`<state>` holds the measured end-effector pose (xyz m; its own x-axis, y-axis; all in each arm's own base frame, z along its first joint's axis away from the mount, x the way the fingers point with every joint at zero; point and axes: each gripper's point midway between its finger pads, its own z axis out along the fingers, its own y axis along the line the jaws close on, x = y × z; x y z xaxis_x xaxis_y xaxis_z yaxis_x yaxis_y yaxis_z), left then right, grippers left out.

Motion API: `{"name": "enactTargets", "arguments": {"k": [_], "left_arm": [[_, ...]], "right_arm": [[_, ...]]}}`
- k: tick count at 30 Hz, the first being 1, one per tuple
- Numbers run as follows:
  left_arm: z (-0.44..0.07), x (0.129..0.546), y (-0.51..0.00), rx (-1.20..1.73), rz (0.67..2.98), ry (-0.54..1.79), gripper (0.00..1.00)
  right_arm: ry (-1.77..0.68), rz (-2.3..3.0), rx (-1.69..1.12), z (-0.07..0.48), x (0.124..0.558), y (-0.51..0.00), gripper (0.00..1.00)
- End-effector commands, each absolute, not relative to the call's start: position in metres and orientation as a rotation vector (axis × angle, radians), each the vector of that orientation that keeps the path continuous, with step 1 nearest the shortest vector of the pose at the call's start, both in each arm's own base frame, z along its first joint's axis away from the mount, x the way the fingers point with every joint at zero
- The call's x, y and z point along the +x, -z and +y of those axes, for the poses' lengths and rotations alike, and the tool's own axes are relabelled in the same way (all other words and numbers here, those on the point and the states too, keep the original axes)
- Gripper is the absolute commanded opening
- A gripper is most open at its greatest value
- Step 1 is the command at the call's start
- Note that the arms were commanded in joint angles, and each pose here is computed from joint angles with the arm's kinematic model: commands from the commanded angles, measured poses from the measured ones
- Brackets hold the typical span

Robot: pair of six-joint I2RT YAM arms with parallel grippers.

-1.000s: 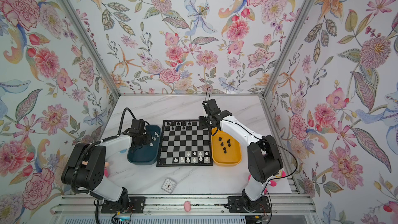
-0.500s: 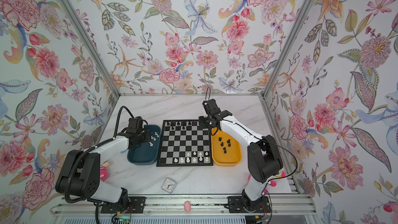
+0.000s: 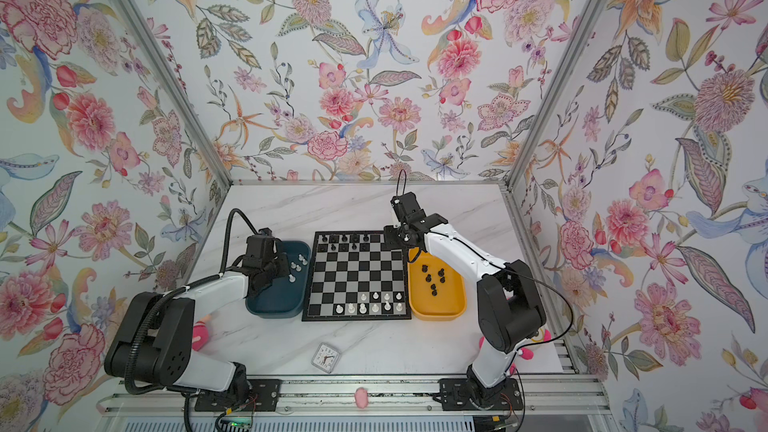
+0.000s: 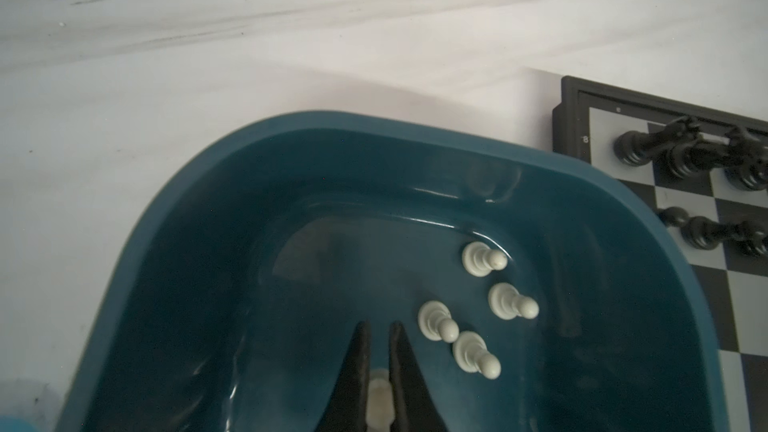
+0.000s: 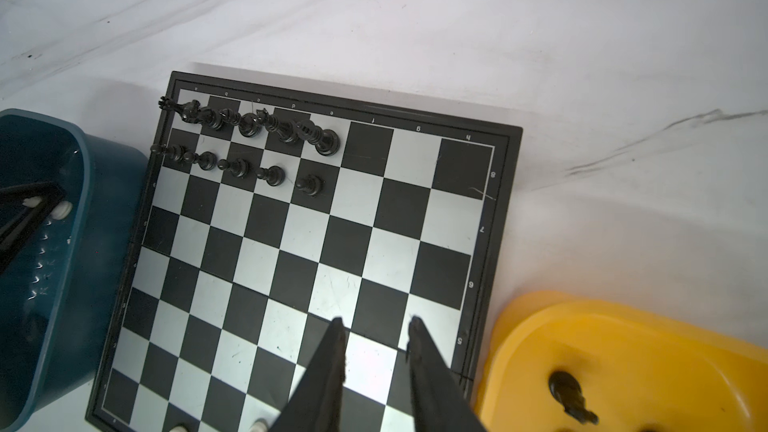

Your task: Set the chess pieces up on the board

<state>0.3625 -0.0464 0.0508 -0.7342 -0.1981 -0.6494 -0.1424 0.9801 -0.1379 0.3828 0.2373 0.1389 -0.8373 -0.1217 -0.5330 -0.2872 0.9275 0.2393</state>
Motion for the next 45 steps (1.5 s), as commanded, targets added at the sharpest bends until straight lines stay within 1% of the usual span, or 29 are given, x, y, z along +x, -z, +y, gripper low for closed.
{"name": "enactTargets", "arguments": {"k": [1, 10, 26, 33, 38, 45], "left_arm": [[-0.041, 0.369, -0.064, -0.242, 2.322, 0.080, 0.10], [-0.041, 0.368, -0.054, -0.239, 2.324, 0.068, 0.13], [-0.043, 0.368, -0.034, -0.227, 2.359, 0.053, 0.14], [-0.043, 0.368, -0.031, -0.226, 2.366, 0.051, 0.17], [-0.044, 0.367, -0.030, -0.223, 2.369, 0.055, 0.22], [-0.047, 0.367, -0.030, -0.211, 2.374, 0.065, 0.27]], "right_arm": [[-0.412, 2.569, -0.269, 0.235, 0.383, -0.133, 0.28], [-0.416, 2.571, -0.275, 0.236, 0.382, -0.133, 0.28], [-0.409, 2.573, -0.272, 0.235, 0.381, -0.132, 0.29], [-0.408, 2.577, -0.272, 0.235, 0.380, -0.131, 0.29], [-0.406, 2.576, -0.270, 0.234, 0.380, -0.131, 0.29], [-0.405, 2.575, -0.271, 0.234, 0.379, -0.131, 0.29]]}}
